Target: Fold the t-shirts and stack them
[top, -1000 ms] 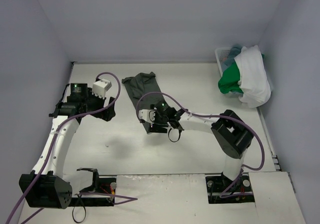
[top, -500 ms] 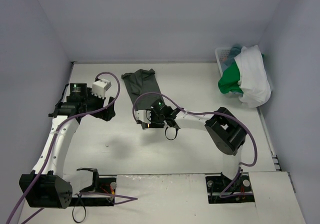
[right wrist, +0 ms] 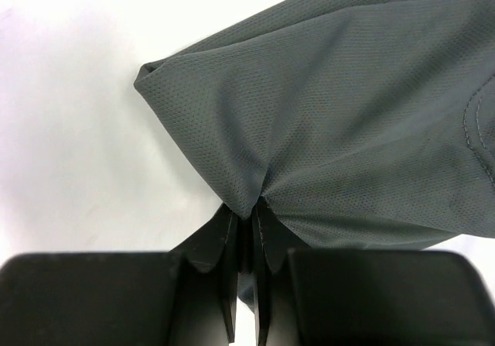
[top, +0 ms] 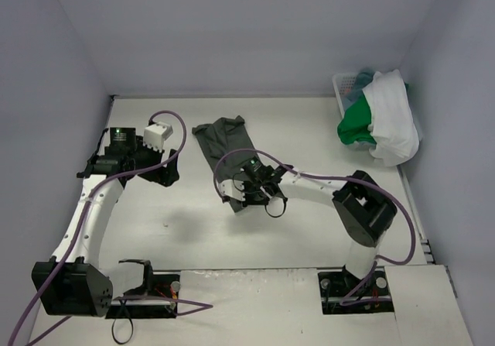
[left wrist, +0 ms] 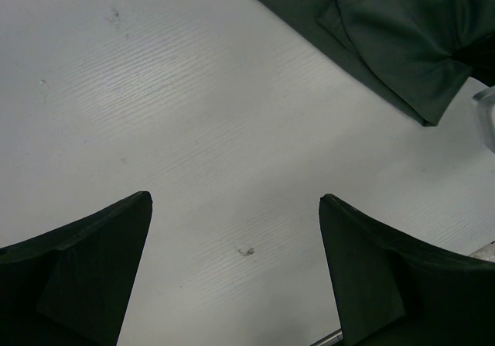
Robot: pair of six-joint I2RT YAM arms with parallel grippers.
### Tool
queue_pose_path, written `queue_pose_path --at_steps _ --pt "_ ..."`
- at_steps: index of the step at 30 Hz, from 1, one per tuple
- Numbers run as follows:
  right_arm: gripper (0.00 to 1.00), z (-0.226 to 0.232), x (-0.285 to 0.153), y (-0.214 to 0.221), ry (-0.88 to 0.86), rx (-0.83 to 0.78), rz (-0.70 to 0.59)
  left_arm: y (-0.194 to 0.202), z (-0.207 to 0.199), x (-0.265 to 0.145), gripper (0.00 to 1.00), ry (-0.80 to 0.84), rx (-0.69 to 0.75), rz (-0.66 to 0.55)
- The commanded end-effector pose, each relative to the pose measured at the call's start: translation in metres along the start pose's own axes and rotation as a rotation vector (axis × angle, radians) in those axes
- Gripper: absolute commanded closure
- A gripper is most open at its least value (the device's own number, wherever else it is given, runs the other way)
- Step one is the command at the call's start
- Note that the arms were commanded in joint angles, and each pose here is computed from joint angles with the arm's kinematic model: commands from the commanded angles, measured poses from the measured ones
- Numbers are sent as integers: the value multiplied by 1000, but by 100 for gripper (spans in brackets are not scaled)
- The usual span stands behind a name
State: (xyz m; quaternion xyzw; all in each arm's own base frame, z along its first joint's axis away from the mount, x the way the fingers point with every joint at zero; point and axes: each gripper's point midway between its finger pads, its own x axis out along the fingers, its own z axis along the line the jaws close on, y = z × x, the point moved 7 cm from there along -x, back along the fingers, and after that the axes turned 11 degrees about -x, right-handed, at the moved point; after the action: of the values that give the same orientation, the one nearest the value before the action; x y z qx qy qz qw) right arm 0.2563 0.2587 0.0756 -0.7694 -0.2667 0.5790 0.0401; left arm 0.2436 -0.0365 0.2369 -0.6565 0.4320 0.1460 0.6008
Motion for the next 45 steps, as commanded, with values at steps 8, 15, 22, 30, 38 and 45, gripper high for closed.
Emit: queue_pose_path --at_steps 8,15,22,30,38,45 --pt "100 40 -85 -20 -101 -61 -65 -23 -5 -13 17 17 23 -81" --pt "100 51 -119 -41 -28 -135 -126 -31 -4 0 17 63 17 -54" --pt "100 56 -101 -39 -98 -121 -123 -98 -43 91 32 228 128 51" --pt "100 49 -102 -38 -86 -102 -127 -108 -64 177 100 335 51 247" --pt "100 44 -101 -33 -79 -83 -118 -78 -71 198 100 401 -13 344" --pt "100 14 -100 -37 -31 -51 -130 -63 -76 197 100 422 -30 373"
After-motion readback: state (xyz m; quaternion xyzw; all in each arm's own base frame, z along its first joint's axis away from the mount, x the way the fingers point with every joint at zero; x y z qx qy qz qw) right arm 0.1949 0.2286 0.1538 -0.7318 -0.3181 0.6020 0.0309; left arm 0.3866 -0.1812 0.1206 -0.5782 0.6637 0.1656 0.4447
